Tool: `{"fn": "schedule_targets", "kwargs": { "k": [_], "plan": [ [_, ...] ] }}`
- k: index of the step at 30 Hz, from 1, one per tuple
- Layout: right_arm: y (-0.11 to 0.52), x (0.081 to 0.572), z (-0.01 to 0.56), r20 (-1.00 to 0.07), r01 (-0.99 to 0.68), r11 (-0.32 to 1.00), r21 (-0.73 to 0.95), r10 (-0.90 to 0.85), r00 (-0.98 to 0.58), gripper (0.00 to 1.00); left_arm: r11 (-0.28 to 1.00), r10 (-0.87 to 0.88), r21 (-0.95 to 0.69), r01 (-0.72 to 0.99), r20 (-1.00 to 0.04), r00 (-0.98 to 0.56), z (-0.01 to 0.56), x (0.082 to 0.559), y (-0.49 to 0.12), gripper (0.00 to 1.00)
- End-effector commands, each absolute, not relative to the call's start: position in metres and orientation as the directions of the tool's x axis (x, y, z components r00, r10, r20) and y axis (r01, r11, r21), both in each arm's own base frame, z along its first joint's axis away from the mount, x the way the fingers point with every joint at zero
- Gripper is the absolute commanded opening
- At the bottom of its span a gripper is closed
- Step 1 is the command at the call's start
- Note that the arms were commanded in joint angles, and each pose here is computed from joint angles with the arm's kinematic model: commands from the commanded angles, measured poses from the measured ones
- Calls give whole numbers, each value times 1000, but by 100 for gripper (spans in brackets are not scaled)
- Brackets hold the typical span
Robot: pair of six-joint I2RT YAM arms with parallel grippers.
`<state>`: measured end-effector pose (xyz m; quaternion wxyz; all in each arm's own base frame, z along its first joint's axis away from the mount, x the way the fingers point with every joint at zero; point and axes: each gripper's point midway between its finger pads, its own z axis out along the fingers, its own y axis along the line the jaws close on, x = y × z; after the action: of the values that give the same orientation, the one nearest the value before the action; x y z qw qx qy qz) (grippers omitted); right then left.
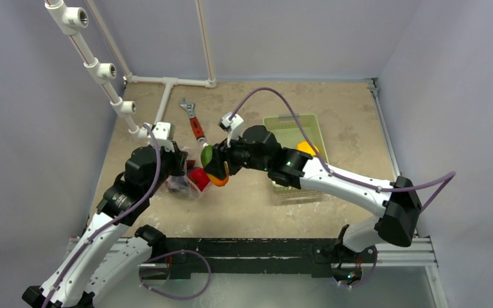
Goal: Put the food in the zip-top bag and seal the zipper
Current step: Place the fake fruit in the zipper food storage bag.
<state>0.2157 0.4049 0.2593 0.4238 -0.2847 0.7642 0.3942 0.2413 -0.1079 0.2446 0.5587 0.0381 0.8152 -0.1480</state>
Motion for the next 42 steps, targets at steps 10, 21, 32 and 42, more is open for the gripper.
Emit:
{"fn": "schedule_targets", "kwargs": {
  "k": [10, 21, 32, 42],
  "plan": [
    [458, 217, 254, -886, -839, 439, 320, -175, -430, 0, 940, -117, -214, 265, -933, -341, 252, 243, -114, 0],
    [476, 230, 221, -850, -823, 474, 312, -247, -465, 9, 942, -113, -211, 263, -933, -343, 251, 244, -114, 0],
    [492, 250, 213, -806, -713, 575, 402, -148, -574, 63, 942, -113, -210, 261, -932, -345, 250, 244, -113, 0],
    [485, 252, 239, -809, -672, 592, 446, -56, -586, 87, 944, -113, -209, 256, -932, -345, 250, 244, -113, 0]
  ]
}}
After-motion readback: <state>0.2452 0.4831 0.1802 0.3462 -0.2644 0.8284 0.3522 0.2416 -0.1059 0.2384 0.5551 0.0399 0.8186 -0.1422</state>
